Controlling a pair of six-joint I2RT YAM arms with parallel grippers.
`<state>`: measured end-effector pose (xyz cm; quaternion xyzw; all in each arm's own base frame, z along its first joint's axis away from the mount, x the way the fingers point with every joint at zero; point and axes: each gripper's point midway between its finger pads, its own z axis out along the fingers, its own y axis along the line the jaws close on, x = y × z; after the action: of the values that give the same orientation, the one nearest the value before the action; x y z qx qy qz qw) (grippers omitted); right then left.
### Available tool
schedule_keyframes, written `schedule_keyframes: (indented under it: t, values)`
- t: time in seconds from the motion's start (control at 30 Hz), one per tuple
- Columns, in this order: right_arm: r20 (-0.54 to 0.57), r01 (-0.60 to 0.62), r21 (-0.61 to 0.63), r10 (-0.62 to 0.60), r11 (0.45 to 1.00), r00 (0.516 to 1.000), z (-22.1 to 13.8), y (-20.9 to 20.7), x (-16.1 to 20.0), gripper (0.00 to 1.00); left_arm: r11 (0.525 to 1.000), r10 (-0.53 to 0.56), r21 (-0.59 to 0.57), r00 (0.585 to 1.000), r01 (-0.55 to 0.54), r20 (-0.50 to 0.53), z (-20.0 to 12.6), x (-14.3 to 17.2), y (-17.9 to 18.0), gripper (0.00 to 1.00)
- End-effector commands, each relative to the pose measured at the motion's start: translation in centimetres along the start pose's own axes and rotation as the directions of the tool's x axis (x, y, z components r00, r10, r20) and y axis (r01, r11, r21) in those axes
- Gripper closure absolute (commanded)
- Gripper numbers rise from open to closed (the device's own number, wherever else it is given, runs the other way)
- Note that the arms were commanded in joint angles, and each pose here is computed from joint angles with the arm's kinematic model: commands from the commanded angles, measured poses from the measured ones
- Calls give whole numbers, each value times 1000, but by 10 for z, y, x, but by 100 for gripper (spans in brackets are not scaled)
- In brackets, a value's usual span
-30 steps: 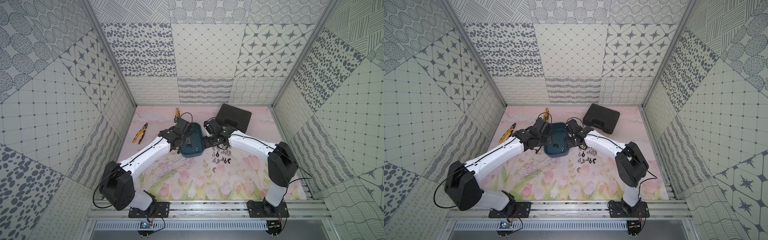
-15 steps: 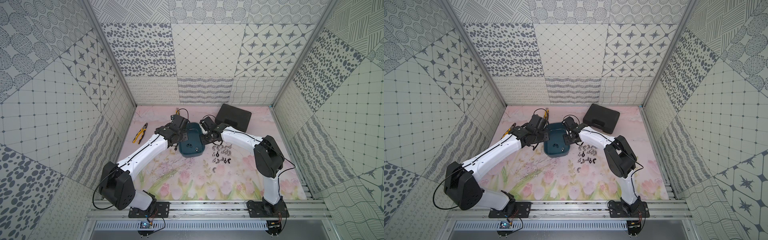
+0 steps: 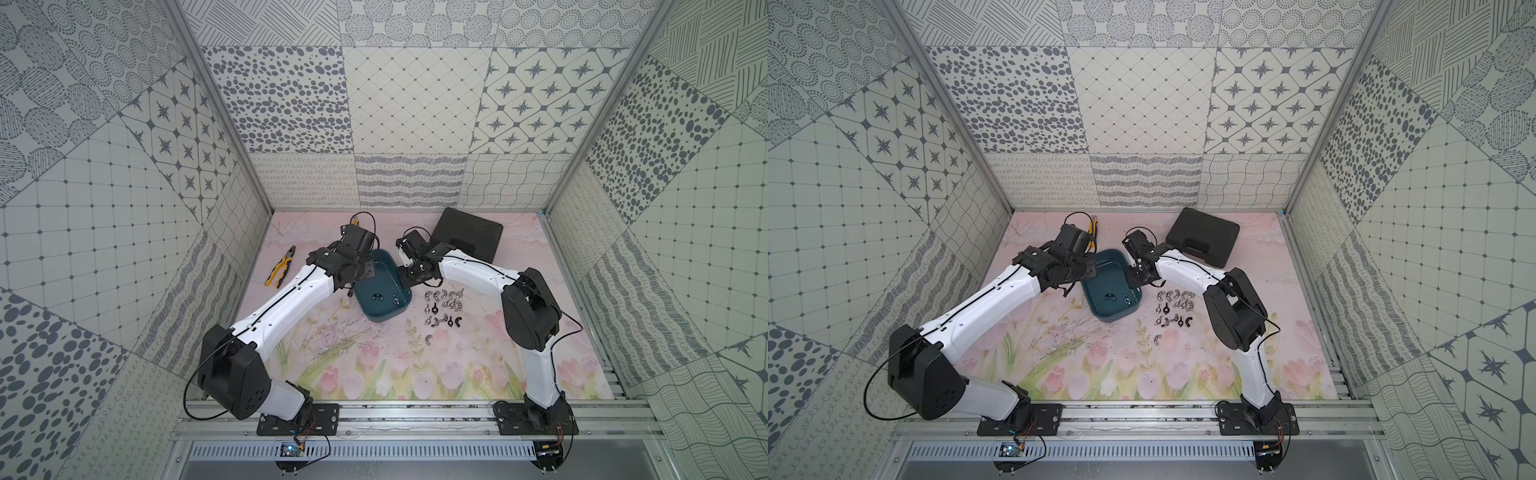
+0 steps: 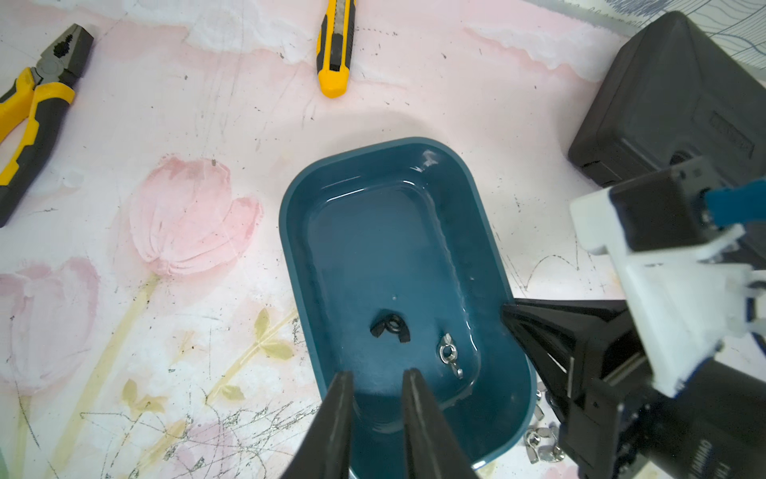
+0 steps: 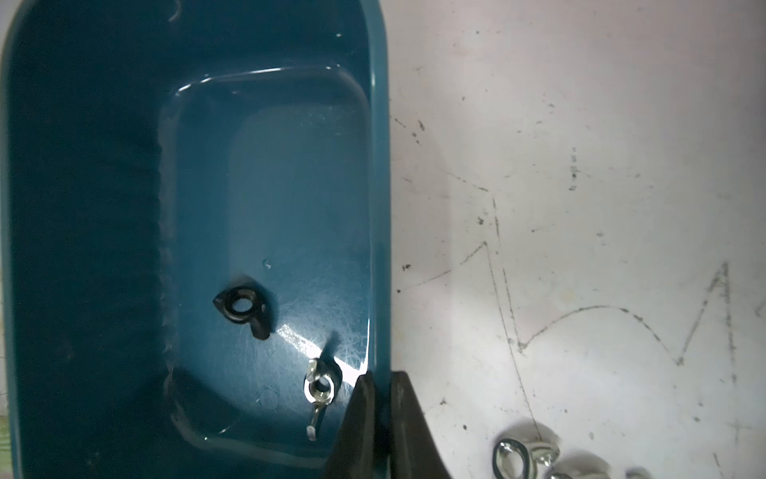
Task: Take out the wing nut from the storage box
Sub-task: Adjust the storage box at the center of the board.
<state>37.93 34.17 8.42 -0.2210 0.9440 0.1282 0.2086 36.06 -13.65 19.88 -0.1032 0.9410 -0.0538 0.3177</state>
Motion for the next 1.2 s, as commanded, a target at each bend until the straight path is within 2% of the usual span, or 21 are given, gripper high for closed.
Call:
schedule_keyframes:
  t: [0.0, 0.23, 0.33, 0.43, 0.53, 0.63, 0.77, 0.9, 1.07, 1.17]
  values:
    - [-13, 58, -29, -58, 998, 998, 8, 7, -3, 93, 999, 35, -22, 999, -35, -3, -12, -1, 9, 74]
    - [-9, 162, -69, -163, 984, 987, 7, 19, -15, 92, 999, 16, -35, 1000, -16, -13, -15, 2, 21, 74]
    - [-22, 178, -70, -180, 981, 983, 5, 20, -17, 82, 999, 12, -36, 1000, -12, -6, -19, 0, 24, 74]
    - [-2, 157, -60, -157, 986, 988, -6, 19, -22, 67, 999, 3, -36, 1000, -3, 0, -22, -1, 27, 74]
    - [39, 105, -57, -102, 993, 994, -30, 20, -29, 57, 999, -2, -35, 1000, 3, 9, -27, -2, 29, 74]
    - [76, 7, -1, -7, 1000, 997, -53, 13, -28, 46, 999, -7, -44, 1000, 8, 6, -29, -2, 33, 74]
    - [104, -119, 65, 112, 991, 988, -74, 11, -8, 40, 998, -35, -52, 999, 35, 8, -32, -2, 41, 73]
    - [100, -232, 75, 224, 970, 969, -77, 27, 20, 39, 998, -53, -39, 998, 54, 15, -35, -6, 41, 73]
    - [77, -364, 17, 362, 931, 929, -58, 67, 46, 39, 999, -50, -12, 999, 50, 6, -35, -9, 33, 73]
    - [80, -422, -1, 421, 907, 904, -46, 77, 52, 39, 999, -38, -11, 999, 38, -2, -35, -10, 32, 73]
